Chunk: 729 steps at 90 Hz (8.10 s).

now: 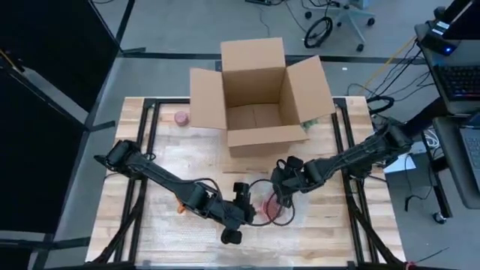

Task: Wrap mug
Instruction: Wrap the pink cup with the bubble wrap

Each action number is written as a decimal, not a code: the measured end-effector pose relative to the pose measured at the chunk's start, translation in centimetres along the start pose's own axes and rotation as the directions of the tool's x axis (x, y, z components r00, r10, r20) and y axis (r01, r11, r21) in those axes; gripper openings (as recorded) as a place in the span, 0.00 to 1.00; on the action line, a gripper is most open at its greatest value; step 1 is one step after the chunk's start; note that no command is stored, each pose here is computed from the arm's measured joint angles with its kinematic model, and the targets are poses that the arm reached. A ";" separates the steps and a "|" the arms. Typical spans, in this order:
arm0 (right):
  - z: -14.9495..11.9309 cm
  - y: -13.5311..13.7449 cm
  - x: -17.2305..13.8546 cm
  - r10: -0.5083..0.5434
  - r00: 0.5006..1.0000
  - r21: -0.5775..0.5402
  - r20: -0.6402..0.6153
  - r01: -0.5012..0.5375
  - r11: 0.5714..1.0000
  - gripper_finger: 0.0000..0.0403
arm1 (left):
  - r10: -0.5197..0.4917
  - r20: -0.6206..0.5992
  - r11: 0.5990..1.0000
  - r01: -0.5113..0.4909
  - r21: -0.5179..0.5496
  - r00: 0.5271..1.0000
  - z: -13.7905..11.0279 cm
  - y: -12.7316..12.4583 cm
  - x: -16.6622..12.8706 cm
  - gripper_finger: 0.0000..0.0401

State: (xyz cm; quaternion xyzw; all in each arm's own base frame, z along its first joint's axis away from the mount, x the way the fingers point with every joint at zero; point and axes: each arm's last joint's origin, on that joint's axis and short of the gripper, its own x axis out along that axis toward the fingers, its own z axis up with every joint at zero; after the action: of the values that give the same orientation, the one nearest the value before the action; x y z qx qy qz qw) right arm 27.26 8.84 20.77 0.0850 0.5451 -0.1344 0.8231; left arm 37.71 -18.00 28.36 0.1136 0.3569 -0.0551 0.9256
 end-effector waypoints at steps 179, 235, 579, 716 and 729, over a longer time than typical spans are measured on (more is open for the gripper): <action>0.7 6.9 3.4 0.038 0.994 -0.108 -0.101 -0.049 0.993 0.53 | -0.009 -0.018 0.999 0.008 -0.037 1.000 -0.6 -0.6 1.9 0.00; 2.1 5.9 -1.8 0.245 0.969 -0.047 -0.017 -0.246 0.968 0.52 | -0.008 -0.024 1.000 0.008 -0.018 1.000 -0.7 -0.6 1.9 0.00; 2.7 9.7 -5.6 0.275 0.937 -0.317 0.214 -0.200 0.927 0.62 | -0.011 -0.029 0.977 0.004 -0.213 1.000 -3.4 -3.6 9.3 0.00; 2.0 11.3 -0.5 0.241 0.954 -0.374 0.176 -0.162 0.913 0.62 | 0.256 0.205 0.959 -0.222 -0.174 0.945 0.6 -5.4 -0.7 0.00; 1.8 11.1 -0.4 0.220 0.963 -0.369 0.156 -0.150 0.917 0.62 | 0.256 0.136 0.954 -0.227 -0.194 0.957 -0.2 -5.0 1.1 0.00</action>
State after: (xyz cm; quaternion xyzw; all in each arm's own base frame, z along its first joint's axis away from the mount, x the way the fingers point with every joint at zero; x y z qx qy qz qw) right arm 32.20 18.94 21.74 -0.0265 0.4670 0.0367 0.8831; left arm 37.45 -22.85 26.57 0.0695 0.2684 0.0815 0.9573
